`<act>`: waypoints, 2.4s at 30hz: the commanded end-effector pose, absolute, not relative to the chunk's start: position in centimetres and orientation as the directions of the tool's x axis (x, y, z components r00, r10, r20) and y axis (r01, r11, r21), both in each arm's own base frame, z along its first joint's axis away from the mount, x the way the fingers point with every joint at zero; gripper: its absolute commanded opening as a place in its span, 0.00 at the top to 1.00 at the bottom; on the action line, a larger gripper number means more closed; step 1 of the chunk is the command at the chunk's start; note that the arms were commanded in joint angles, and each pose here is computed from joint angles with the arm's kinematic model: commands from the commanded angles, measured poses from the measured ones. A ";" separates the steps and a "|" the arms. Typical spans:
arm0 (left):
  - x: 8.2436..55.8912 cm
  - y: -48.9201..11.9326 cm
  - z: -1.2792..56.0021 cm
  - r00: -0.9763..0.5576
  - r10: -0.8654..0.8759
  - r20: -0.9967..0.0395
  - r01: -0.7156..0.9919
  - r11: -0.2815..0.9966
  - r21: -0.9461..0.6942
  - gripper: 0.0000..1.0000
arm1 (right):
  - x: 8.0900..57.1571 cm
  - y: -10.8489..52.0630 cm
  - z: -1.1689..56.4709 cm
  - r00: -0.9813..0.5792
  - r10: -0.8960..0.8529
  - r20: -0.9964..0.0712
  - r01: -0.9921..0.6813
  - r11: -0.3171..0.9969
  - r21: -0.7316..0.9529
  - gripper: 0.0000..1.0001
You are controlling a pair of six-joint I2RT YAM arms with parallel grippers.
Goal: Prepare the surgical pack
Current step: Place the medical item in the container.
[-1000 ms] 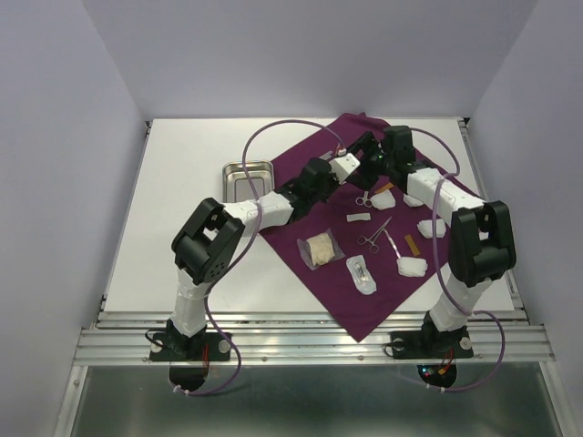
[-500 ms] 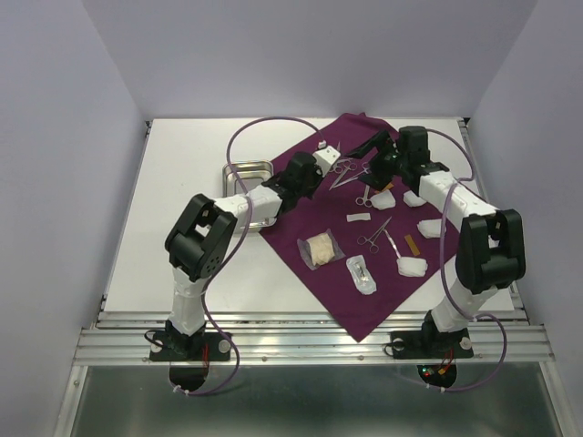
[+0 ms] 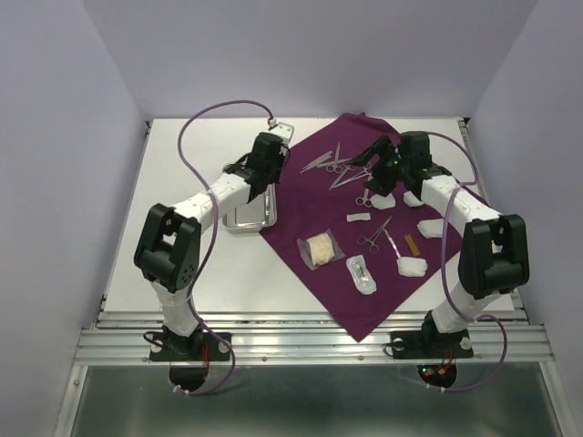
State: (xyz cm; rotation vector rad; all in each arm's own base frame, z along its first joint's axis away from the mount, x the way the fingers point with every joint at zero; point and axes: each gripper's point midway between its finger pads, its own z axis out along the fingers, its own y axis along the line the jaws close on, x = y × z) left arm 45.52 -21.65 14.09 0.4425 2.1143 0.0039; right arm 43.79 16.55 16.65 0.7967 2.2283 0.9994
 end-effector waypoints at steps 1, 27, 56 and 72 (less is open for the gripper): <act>45.5 -18.1 15.8 -0.584 0.108 -0.804 0.189 0.982 -0.005 1.00 | 43.6 15.5 18.5 -0.640 0.693 -0.331 0.232 0.585 0.777 0.05; 48.1 -18.3 10.0 -0.754 -0.417 -0.508 -0.035 0.798 -0.602 1.00 | 42.8 15.3 16.8 -0.661 0.674 -0.330 0.247 0.611 0.752 0.05; 48.2 -14.1 9.5 -0.555 -0.707 -0.438 -0.312 0.665 -0.678 1.00 | 42.5 15.3 15.8 -0.672 0.671 -0.314 0.263 0.612 0.746 0.05; 48.7 -13.9 10.1 -0.450 -0.817 -0.360 -0.372 0.538 -0.757 0.41 | 42.0 15.2 15.9 -0.672 0.669 -0.316 0.263 0.615 0.743 0.04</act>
